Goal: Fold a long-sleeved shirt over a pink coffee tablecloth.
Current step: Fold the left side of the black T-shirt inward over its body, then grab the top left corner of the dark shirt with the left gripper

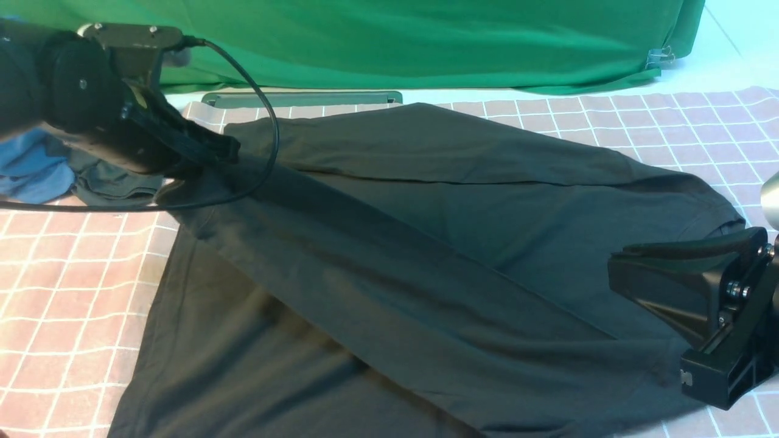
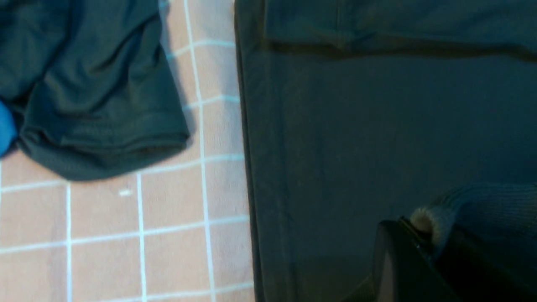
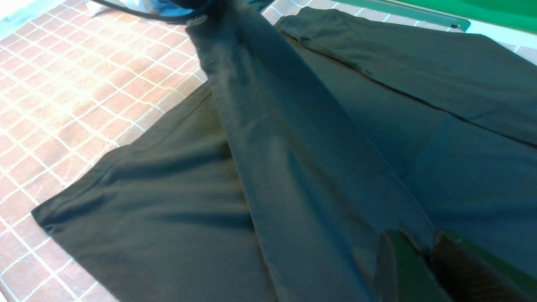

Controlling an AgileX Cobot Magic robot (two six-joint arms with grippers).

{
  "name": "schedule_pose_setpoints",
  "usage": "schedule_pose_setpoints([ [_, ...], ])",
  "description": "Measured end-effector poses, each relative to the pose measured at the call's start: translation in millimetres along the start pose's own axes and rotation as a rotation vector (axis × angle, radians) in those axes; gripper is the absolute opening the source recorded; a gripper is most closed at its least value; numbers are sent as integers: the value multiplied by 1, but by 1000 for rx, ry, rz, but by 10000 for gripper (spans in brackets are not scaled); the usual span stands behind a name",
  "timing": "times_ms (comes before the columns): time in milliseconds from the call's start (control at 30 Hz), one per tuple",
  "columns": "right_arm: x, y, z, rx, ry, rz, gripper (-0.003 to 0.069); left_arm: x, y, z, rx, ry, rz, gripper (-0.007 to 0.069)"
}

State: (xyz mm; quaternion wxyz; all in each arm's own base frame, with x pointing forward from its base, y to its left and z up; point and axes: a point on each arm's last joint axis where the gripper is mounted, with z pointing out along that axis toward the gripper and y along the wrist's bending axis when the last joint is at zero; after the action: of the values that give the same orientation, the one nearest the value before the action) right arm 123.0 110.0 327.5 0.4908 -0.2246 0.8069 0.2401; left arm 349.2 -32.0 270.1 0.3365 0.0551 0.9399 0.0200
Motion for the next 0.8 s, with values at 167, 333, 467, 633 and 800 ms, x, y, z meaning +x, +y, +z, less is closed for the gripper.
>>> schedule_pose_setpoints([
  [167, 0, 0, 0, 0, 0, 1, 144, -1, 0, -1, -2, -3, -21, 258],
  [333, 0, 0, 0, 0, 2, 1, 144, -6, 2, -6, -13, 31, -167, 316],
  [467, 1, 0, 0, 3, 14, 2, 144, -27, 6, -16, -42, 71, -254, 177],
  [633, 2, 0, 0, 4, 21, 2, 144, -63, 12, 3, -66, 117, -302, 21],
  [800, 3, -1, 0, 6, 28, 2, 144, -76, 18, 59, -57, 188, -403, 20],
])
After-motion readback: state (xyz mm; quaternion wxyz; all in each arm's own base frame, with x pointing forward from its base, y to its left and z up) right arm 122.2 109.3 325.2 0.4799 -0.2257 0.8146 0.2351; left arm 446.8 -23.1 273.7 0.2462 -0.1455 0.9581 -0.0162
